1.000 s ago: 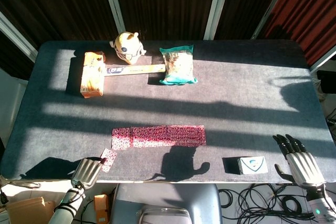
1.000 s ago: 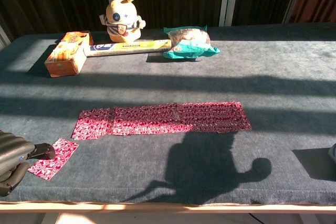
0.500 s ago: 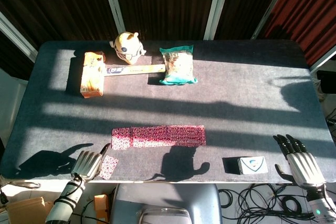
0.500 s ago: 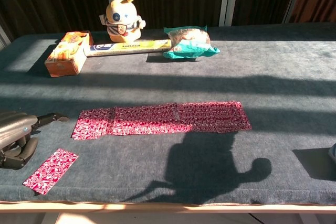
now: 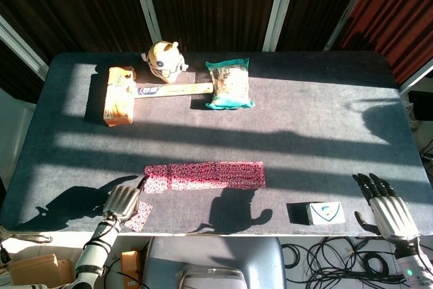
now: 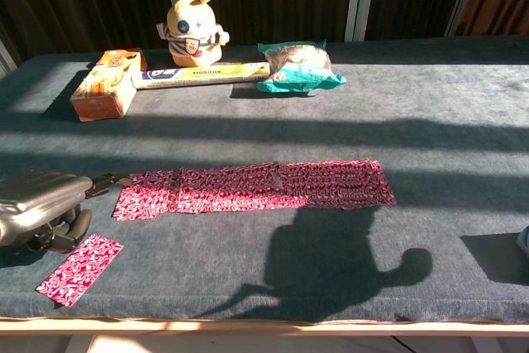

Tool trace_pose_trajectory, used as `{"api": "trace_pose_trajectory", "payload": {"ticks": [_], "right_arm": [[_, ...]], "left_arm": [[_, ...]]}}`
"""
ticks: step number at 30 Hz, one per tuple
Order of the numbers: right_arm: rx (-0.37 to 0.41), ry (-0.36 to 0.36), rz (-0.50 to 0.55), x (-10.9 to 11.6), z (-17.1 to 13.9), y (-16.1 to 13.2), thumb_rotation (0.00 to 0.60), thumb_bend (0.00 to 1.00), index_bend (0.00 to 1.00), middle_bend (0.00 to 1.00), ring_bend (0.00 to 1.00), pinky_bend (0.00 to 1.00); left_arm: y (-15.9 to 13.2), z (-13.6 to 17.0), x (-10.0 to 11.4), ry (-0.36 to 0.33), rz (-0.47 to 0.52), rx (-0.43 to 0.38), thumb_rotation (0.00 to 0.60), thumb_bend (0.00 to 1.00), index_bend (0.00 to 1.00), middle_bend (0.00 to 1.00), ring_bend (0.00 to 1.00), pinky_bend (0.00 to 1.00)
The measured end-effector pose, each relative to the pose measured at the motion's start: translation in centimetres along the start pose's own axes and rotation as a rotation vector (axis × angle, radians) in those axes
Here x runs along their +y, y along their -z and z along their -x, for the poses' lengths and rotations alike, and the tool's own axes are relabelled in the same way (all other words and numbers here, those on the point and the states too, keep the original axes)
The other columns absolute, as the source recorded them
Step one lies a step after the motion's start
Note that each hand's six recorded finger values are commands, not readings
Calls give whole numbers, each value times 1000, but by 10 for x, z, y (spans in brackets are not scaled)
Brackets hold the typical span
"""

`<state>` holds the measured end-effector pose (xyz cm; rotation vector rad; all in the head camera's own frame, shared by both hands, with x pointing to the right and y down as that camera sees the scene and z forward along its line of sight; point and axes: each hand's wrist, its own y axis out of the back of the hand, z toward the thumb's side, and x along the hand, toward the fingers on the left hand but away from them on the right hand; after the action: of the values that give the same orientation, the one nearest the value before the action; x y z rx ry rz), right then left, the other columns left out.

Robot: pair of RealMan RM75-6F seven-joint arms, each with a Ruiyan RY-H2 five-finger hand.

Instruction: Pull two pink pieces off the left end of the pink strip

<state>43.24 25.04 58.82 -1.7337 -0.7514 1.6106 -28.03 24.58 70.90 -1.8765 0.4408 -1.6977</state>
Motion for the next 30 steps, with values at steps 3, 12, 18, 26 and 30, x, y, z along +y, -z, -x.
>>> {"api": "trace_pose_trajectory", "payload": {"ticks": [3,12,18,26,30], "right_arm": [[0,-1,-3,-1,0,0,600,320,0,73,0,114],[0,-5,-3,-1,1,-1,600,319,0,73,0,114],[-2,-6,-2,-1,0,0,600,320,0,73,0,114],[0,-6,-3,-1,0,-1,600,319,0,72,0,114],[3,-9,-4,-2,0,-2,600,319,0,73,0,114]], "left_arm": [[-3,-2,-2,7,-6,0,600,995,90,1000,1000,1000],[-11,-7,-11,28,-52,7,600,992,155,1000,1000,1000],[-10,-8,-15,51,-65,11,600,991,219,1000,1000,1000],[-1,-11,-13,54,-90,45,600,990,274,1000,1000,1000],[13,-15,-13,53,-104,98,600,993,294,1000,1000,1000]]}}
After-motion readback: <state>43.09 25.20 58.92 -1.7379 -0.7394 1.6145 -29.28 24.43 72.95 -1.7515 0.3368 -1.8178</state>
